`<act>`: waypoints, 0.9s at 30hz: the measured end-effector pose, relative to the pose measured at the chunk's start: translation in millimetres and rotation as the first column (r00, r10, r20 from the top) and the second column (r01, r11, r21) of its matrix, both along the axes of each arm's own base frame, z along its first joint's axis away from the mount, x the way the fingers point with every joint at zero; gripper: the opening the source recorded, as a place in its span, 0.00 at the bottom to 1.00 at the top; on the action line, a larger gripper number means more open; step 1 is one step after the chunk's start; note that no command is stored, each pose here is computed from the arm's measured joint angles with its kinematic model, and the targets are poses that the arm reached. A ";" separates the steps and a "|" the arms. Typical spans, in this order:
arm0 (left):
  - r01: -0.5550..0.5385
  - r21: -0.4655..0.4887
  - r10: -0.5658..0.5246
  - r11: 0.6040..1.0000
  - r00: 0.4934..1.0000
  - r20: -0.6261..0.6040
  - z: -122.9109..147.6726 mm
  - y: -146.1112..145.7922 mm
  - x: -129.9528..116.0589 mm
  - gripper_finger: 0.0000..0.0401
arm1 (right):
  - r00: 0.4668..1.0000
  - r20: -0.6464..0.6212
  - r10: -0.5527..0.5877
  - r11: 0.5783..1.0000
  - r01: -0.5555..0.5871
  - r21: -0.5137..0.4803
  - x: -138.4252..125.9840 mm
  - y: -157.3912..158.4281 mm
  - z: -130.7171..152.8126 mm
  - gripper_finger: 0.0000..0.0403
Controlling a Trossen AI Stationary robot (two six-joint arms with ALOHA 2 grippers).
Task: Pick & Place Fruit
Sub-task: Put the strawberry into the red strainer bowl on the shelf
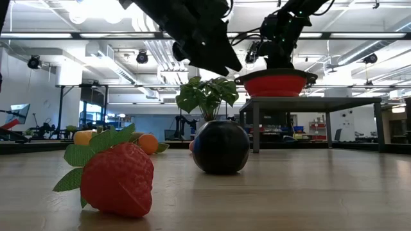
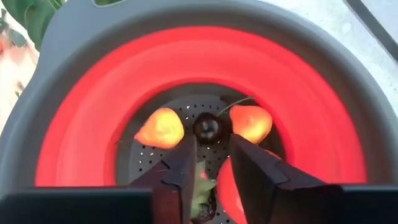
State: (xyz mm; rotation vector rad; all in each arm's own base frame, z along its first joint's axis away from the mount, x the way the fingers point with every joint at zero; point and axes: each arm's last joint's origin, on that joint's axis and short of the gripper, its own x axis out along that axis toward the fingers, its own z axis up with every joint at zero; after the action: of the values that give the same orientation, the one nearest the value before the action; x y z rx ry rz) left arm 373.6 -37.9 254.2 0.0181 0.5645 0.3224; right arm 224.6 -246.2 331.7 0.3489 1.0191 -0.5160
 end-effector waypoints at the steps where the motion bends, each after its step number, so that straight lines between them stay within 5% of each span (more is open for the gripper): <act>1: -0.003 -0.003 0.003 1.000 1.000 -0.011 1.7 0.4 -2.7 0.74 | 1.000 -0.001 0.009 1.000 -0.009 -0.006 -0.4 0.6 0.9 0.27; 15: -0.036 0.002 0.036 0.999 0.967 -0.252 15.0 5.4 -46.1 0.74 | 0.986 0.072 0.153 0.980 -0.142 -0.138 -23.6 65.1 59.4 0.41; 20: 0.067 -0.076 -0.090 0.995 0.930 -0.356 7.2 -10.1 -54.5 0.74 | 0.964 0.125 0.234 0.960 -0.209 -0.188 -31.7 102.6 77.6 0.41; 27: 0.213 -0.151 -0.253 0.965 0.905 -0.342 5.8 -68.4 -68.5 0.74 | 0.920 0.201 0.338 0.927 -0.289 -0.237 -43.8 146.4 96.2 0.35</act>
State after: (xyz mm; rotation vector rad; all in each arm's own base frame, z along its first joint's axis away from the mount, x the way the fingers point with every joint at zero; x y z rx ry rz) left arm 305.1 -106.3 260.0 0.0383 0.9347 0.0499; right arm 180.8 -99.9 427.8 0.0568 0.7608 -0.2733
